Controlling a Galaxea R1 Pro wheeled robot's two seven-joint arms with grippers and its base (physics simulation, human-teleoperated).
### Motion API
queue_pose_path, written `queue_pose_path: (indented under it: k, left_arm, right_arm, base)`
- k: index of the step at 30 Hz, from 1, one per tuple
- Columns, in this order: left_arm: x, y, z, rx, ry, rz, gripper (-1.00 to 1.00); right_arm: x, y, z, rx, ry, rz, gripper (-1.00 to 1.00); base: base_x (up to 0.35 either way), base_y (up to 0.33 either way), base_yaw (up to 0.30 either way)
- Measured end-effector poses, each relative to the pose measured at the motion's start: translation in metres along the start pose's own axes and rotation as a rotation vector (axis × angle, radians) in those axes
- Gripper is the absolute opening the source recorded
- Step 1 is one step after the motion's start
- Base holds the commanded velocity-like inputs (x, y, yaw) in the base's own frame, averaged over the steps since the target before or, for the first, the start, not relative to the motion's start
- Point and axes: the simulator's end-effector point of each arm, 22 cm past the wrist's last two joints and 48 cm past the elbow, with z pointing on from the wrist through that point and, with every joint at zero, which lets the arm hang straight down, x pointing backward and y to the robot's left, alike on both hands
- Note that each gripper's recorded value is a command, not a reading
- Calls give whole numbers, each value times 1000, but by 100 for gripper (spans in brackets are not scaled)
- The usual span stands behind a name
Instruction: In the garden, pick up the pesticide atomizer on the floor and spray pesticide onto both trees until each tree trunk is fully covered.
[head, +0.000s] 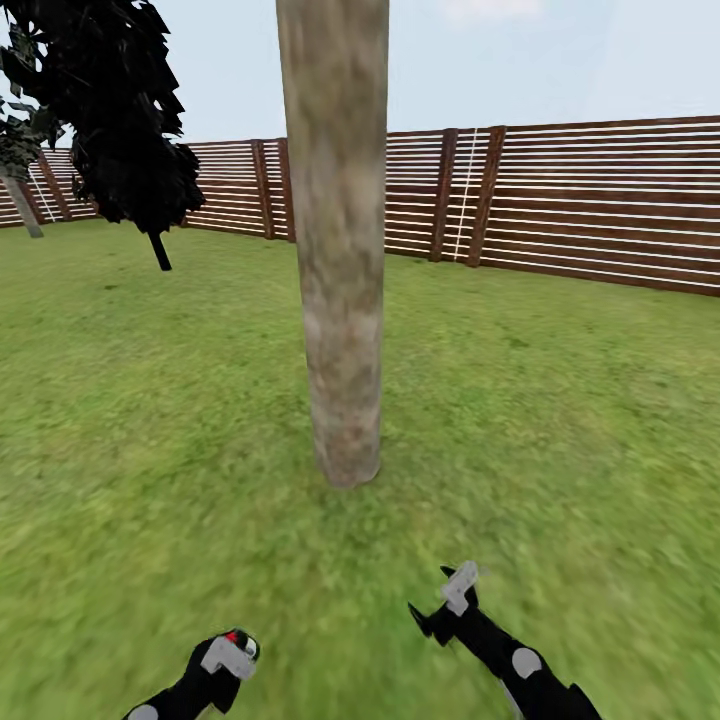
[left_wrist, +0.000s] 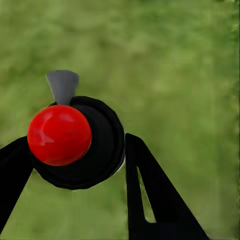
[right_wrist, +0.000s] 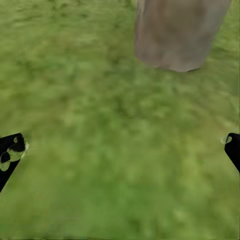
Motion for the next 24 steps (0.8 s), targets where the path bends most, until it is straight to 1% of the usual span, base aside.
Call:
queue_pose_path:
  k: [1, 2, 3, 4, 5, 6, 7, 8, 10, 11, 12, 14, 16, 17, 20, 21, 24]
  left_arm:
    - [-4, -13, 3, 87, 19, 18, -100]
    - [-8, -25, 3, 167, 34, 31, -100]
    - [-18, -37, 2, 277, 42, 68, -100]
    - [-24, -45, 0, 352, 51, 106, -100]
    - [-25, -54, -4, 427, 73, 155, -100]
    - [-21, -60, -9, 492, 118, 208, -100]
    - [-18, -60, -10, 507, 146, 215, -100]
    - [-15, -59, -11, 522, 192, 228, -100]
    - [-14, -61, -10, 534, 210, 259, -100]
    - [-13, -61, -10, 541, 232, 287, -100]
    - [-19, -61, -6, 543, 264, 329, -100]
    - [-25, -67, -7, 577, 273, 346, -100]
    - [-30, -72, -9, 602, 271, 352, -100]
    - [-33, -73, -8, 605, 265, 356, -100]
    - [-45, -76, -6, 614, 242, 388, -100]
    - [-50, -83, -5, 629, 232, 398, -100]
    - [-55, -93, -4, 652, 222, 407, -100]
  right_arm:
    - [-1, 15, 1, -73, 7, -22, 100]
    - [0, 27, 1, -133, 15, -40, 100]
    - [-2, 44, 2, -191, 20, -60, 100]
    - [-2, 53, 3, -219, 26, -73, 100]
    - [-1, 59, 4, -240, 34, -91, 100]
    - [1, 65, 4, -261, 43, -115, 100]
    - [-1, 70, 6, -272, 43, -126, 100]
    - [-10, 82, 9, -343, 43, -167, 100]
    - [-10, 98, 5, -435, 55, -194, 100]
    - [-13, 101, 4, -462, 54, -205, 100]
    - [-25, 105, 9, -486, 39, -216, -100]
    - [-31, 113, 10, -533, 34, -239, -100]
    - [-39, 119, 12, -578, 34, -290, -100]
    - [-40, 120, 13, -586, 40, -302, -100]
    - [-40, 117, 16, -601, 97, -307, -100]
    - [-40, 119, 15, -617, 109, -306, -100]
    - [-48, 116, 17, -629, 107, -316, -100]
  base:
    - [0, 0, 0]
    - [0, 0, 0]
    - [0, 0, 0]
    - [0, 0, 0]
    - [0, 0, 0]
    - [0, 0, 0]
    - [0, 0, 0]
    - [0, 0, 0]
    - [0, 0, 0]
    - [0, 0, 0]
    - [0, 0, 0]
    - [0, 0, 0]
    - [0, 0, 0]
    - [0, 0, 0]
    - [0, 0, 0]
    - [0, 0, 0]
    - [0, 0, 0]
